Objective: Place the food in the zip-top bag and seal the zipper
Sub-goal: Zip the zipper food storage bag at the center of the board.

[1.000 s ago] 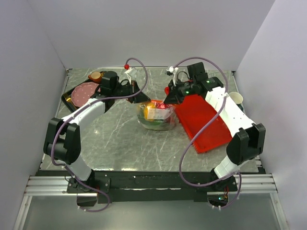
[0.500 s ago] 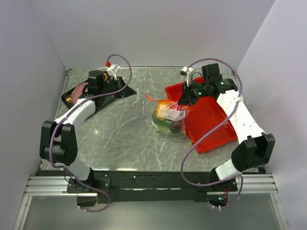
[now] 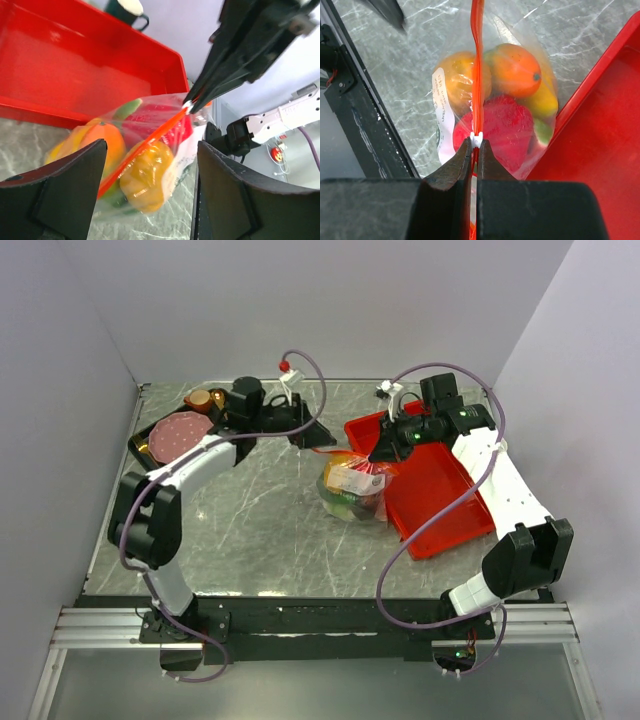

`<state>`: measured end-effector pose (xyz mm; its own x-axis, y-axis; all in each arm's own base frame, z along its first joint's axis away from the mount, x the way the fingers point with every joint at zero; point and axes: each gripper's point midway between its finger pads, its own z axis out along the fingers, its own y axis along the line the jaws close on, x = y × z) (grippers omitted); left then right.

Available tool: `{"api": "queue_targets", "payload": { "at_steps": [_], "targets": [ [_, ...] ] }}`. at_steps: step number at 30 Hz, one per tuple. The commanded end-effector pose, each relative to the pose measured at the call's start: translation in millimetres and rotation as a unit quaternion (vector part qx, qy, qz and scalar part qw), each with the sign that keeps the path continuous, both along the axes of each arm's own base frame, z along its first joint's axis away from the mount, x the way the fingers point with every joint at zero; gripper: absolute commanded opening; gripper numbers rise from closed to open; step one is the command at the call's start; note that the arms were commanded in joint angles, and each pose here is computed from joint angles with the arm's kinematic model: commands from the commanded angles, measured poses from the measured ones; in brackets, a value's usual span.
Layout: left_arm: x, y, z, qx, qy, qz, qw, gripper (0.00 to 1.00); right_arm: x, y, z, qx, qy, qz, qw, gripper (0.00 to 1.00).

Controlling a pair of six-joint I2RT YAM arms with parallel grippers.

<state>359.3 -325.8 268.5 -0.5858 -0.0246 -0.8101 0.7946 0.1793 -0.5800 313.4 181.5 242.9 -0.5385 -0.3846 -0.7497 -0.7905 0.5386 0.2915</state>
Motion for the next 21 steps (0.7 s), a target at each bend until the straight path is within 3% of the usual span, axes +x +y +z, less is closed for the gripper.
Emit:
{"api": "queue_targets", "payload": {
  "at_steps": [1,13,21],
  "targets": [
    [-0.2,-18.5,7.7,-0.011,-0.029,-0.034,0.999,0.78,0.4,9.3,21.8,0.025,-0.023,0.013,0.999,0.00],
    [-35.7,-66.4,-14.3,0.027,-0.030,-0.132,0.990,0.77,2.3,10.2,18.4,0.022,-0.021,0.013,0.999,0.00],
    [-44.5,-64.7,-29.9,0.045,-0.020,-0.129,0.990,0.58,7.3,8.5,18.8,0.015,-0.023,0.010,1.000,0.00]
  ]
}}
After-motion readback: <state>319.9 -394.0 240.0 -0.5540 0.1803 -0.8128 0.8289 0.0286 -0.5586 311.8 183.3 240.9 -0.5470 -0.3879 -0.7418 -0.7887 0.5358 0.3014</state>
